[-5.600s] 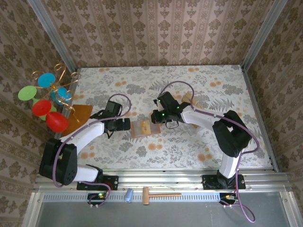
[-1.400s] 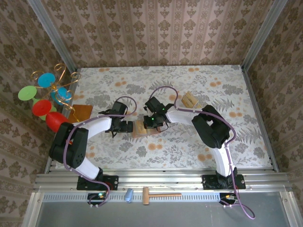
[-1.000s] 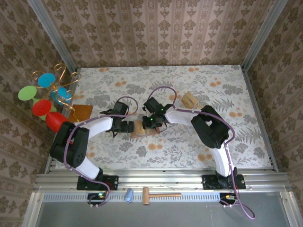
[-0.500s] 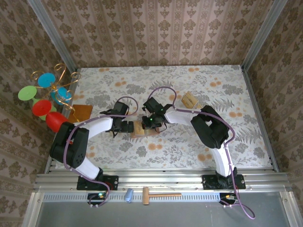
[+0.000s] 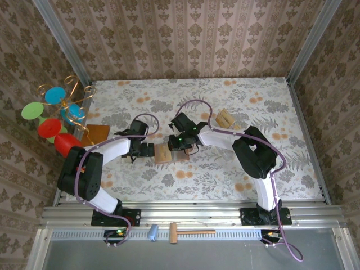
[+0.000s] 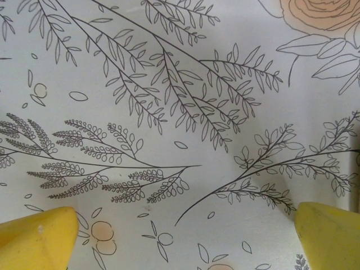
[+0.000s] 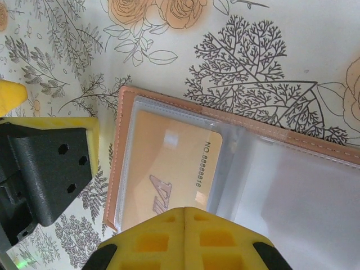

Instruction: Put the credit cards into the card holder

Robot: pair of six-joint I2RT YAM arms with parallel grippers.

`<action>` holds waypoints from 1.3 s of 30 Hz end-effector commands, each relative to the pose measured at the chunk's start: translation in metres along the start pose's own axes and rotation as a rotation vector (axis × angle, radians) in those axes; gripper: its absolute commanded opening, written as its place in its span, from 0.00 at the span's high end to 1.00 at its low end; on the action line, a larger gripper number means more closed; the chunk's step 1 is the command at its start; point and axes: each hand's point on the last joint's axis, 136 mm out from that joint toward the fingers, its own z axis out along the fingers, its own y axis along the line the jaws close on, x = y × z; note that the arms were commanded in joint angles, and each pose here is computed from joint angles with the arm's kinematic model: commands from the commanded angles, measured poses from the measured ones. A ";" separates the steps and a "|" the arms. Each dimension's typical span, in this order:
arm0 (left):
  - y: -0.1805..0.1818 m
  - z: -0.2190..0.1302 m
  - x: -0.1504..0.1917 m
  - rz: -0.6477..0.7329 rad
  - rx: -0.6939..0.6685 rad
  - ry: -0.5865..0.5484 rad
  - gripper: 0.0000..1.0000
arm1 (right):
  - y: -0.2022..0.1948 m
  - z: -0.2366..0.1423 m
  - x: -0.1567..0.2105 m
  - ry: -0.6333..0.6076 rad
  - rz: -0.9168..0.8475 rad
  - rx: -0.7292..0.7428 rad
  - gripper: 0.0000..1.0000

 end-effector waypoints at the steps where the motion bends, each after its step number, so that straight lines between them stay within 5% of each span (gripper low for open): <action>1: 0.001 -0.001 0.007 -0.009 0.006 0.016 0.00 | -0.012 0.005 0.006 0.014 0.008 0.031 1.00; 39: -0.012 0.013 0.019 0.025 0.040 0.044 0.00 | -0.014 0.017 0.012 0.051 -0.024 0.076 1.00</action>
